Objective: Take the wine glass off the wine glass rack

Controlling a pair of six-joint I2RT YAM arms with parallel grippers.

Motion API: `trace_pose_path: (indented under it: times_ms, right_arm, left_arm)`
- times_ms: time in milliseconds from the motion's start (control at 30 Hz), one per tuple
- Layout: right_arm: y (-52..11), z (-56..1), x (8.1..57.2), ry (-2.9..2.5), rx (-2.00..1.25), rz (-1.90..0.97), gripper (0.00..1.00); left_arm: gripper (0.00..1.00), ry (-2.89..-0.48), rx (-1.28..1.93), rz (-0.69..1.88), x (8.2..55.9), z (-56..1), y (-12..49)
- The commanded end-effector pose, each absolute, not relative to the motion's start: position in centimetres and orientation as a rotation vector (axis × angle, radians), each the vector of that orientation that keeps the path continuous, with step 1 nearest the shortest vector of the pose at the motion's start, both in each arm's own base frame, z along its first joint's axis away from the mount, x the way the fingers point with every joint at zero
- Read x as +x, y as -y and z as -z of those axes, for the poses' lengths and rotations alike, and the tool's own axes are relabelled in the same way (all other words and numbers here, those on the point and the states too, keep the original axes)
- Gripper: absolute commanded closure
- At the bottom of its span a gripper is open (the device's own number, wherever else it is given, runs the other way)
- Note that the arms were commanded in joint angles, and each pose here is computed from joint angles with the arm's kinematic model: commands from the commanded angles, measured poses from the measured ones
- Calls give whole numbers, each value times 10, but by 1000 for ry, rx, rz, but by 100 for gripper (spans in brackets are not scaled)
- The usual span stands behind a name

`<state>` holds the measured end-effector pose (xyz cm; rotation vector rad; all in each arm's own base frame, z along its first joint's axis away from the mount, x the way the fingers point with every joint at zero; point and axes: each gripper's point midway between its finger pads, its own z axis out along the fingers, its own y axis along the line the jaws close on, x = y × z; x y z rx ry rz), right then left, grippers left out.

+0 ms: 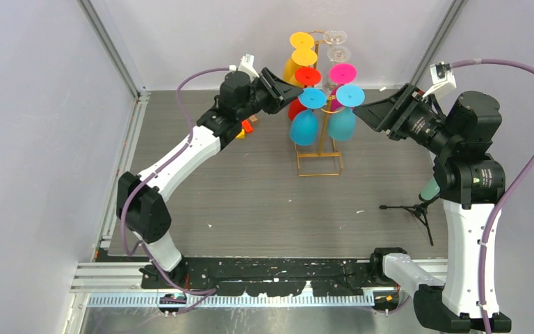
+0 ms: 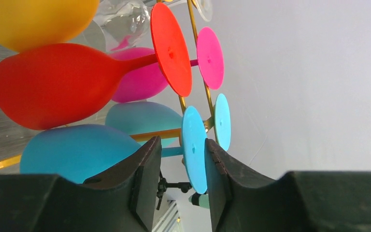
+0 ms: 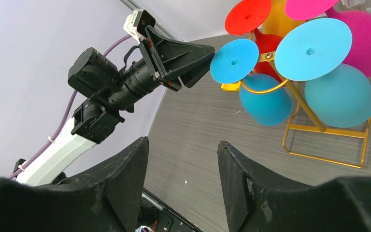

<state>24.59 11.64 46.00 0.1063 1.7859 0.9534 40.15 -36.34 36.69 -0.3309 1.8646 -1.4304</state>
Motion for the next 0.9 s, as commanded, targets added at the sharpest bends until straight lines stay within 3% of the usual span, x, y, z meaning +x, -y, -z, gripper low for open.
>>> trace_pose_path:
  times_ms: [0,133,333,433,867]
  right_arm:
    - [-118,-471,244,-1738,72,-963,40]
    - [-118,-470,246,-1738,78,-962,40]
    - [-118,-468,248,-1737,92,-974,40]
    - [-118,-468,249,-1734,92,-974,40]
    - [-117,-470,249,-1728,98,-967,40]
  left_arm:
    - [59,-1788,-308,1479,404,-397,371]
    - [76,-1810,-317,1537,401,-391,380]
    - [89,-1804,-323,1534,396,-392,376]
    - [99,-1798,-316,1526,394,-396,374]
    - [100,-1736,-349,1536,383,-416,359]
